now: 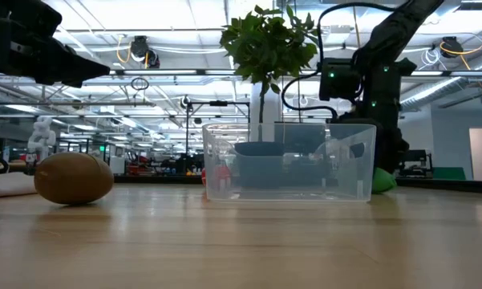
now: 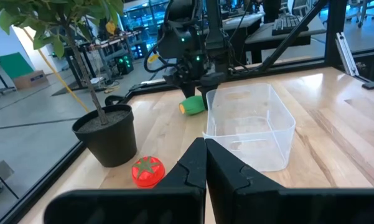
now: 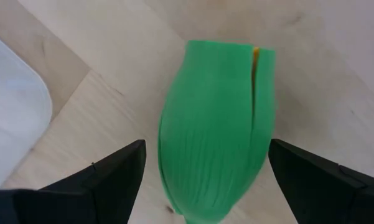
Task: Pick and placing Produce into tupperware
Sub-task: Put the green corn into the transparent bin
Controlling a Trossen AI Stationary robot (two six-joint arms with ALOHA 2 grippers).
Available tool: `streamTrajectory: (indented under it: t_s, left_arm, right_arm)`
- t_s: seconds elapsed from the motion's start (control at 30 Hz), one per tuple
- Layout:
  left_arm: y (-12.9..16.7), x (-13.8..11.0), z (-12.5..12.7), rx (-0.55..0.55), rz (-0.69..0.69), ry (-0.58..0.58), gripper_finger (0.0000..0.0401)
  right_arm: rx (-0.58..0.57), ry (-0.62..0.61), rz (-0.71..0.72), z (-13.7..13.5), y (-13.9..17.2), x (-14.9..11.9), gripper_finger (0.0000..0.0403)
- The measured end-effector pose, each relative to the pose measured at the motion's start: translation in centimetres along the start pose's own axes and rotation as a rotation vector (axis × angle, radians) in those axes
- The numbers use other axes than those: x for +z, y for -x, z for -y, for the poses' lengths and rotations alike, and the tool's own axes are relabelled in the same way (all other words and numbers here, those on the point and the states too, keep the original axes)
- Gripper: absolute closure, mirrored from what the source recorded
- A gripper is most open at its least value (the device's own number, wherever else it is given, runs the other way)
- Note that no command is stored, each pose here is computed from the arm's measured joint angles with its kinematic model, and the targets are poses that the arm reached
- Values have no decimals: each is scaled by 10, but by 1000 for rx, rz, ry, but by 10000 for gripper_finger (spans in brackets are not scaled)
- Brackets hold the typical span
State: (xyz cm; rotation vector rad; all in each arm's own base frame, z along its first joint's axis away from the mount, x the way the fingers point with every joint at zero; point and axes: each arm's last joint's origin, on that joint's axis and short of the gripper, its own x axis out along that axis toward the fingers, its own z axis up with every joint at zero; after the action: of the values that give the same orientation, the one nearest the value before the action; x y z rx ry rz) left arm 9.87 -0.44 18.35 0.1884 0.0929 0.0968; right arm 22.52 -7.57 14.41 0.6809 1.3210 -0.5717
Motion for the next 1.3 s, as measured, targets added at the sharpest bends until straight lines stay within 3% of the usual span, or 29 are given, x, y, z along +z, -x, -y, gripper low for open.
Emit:
streamTrajectory:
  t_s: [0.23,0.57,1.0,1.3]
  left_arm:
    - [0,0,0,-1,-4,-1,398]
    - [0,-1,0,-1,-7,3,398]
    - [0,-1,0,-2,-6,7,398]
    - [0,-1,0,-1,-6,7,398]
  right_arm:
    - [22,27,47,-3,-1,5,99]
    - [33,59,71,-4,0,7,207]
    - [67,70,144,-5,15,7,187]
    - [188,85,389,-5,63,4,198]
